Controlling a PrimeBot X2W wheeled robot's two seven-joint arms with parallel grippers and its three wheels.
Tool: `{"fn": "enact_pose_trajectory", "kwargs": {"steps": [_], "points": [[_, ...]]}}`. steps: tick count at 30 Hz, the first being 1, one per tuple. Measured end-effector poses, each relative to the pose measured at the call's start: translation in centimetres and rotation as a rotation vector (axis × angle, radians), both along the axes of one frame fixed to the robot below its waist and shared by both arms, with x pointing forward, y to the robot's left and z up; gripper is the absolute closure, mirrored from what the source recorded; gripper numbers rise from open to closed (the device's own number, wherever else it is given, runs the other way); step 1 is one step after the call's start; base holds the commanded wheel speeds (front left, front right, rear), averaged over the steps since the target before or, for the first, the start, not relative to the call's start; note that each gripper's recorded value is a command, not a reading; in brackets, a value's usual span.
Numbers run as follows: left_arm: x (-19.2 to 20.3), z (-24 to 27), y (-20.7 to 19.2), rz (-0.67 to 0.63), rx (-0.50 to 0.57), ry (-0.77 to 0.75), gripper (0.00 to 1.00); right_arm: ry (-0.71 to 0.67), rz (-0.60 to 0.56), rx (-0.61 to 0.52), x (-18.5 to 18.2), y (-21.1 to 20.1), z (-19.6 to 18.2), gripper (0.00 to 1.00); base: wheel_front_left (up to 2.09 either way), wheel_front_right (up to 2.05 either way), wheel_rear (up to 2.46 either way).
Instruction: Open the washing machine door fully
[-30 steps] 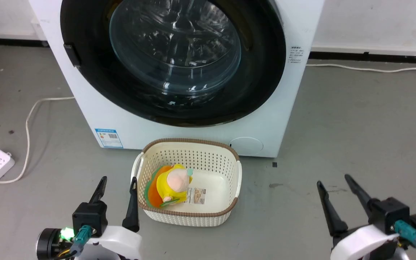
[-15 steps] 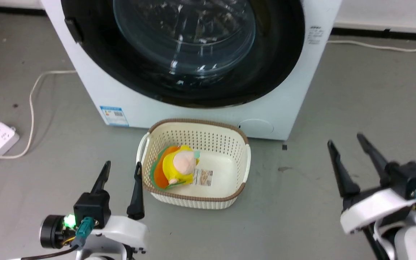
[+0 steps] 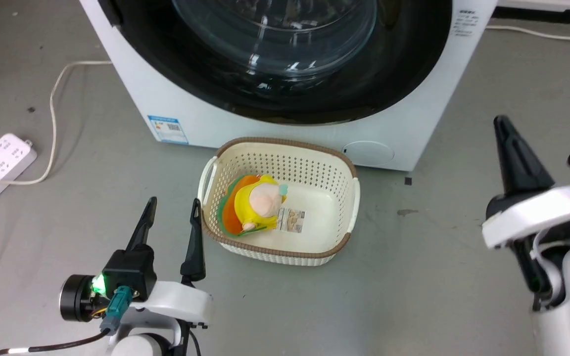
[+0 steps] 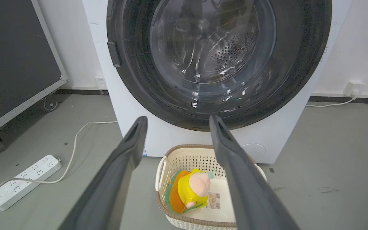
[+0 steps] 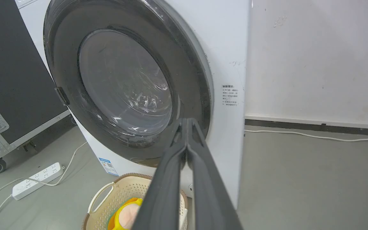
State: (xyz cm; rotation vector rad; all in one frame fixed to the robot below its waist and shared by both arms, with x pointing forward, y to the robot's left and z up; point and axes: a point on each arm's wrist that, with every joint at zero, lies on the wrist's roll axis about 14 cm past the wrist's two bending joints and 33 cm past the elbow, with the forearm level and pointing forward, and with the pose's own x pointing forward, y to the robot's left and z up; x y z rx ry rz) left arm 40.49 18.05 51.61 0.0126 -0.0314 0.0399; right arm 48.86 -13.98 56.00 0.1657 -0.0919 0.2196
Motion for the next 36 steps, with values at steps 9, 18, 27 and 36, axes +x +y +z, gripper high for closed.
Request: {"fn": "enact_pose_trajectory", "kwargs": {"steps": [9, 18, 27, 36], "points": [[0.0, -0.7, 0.5, 0.023, -0.001, 0.007, 0.0, 0.078, -0.004, 0.167, 3.8, -0.2, -0.5, 1.0, 0.0, 0.0, 0.0], [0.7, -1.1, 0.8, 0.038, 0.0, 0.006, 0.0, 0.156, -0.021, 0.328, 8.4, -0.7, -0.9, 1.0, 0.0, 0.0, 0.0], [1.3, -2.1, 1.3, 0.062, -0.001, 0.019, 0.0, 0.276, -0.018, 0.526, 14.1, 0.0, -2.1, 1.0, 0.0, 0.0, 0.0], [1.8, -3.0, 1.6, 0.081, -0.002, 0.031, 0.0, 0.418, 0.012, 0.633, 18.0, 0.8, -3.6, 1.0, 0.0, 0.0, 0.0]]}}
